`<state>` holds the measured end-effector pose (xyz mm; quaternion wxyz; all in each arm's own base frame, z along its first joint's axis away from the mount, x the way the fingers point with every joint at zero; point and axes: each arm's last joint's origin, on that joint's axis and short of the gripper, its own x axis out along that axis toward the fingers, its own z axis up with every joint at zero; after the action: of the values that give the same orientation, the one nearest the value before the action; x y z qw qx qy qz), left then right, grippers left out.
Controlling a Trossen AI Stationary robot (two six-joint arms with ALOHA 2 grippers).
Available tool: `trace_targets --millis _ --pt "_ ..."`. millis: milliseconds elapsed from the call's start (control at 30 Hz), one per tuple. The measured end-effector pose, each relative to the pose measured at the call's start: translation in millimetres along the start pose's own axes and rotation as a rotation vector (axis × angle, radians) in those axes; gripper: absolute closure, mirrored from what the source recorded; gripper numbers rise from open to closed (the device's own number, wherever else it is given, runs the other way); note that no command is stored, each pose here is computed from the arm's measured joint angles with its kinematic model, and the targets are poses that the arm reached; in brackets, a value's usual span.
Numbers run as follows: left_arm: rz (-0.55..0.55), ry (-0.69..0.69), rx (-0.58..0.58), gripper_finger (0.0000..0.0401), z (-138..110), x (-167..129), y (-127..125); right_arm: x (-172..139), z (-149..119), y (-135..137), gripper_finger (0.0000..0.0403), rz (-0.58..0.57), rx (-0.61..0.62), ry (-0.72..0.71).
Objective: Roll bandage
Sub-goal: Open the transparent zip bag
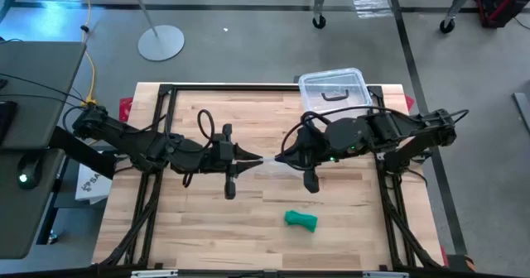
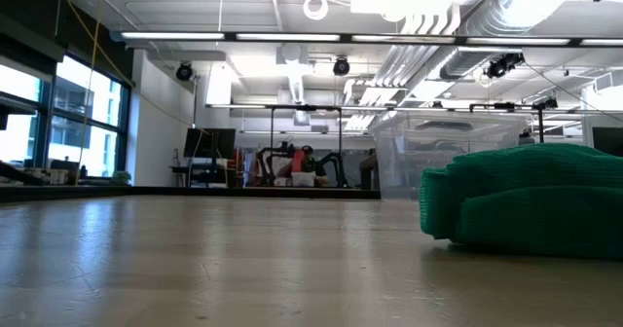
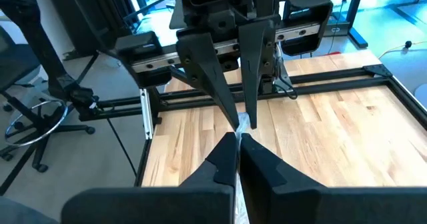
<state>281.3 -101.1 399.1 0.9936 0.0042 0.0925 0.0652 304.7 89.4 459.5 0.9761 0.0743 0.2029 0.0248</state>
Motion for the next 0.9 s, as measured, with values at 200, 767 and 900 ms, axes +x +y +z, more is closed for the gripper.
trace_targets --millis 200,767,900 --pt "-0.001 0.106 -0.009 0.0366 -9 -7 2 -22 6 -3 0.0403 0.01 0.005 -0.041" --pt "-0.203 0.175 -0.227 0.0278 -7 -16 7 -38 -6 -6 0.0403 0.094 -0.121 0.111" --pt "-0.211 0.088 -0.222 0.0256 -1 -7 3 -26 -9 -1 0.0403 0.201 -0.192 0.141"
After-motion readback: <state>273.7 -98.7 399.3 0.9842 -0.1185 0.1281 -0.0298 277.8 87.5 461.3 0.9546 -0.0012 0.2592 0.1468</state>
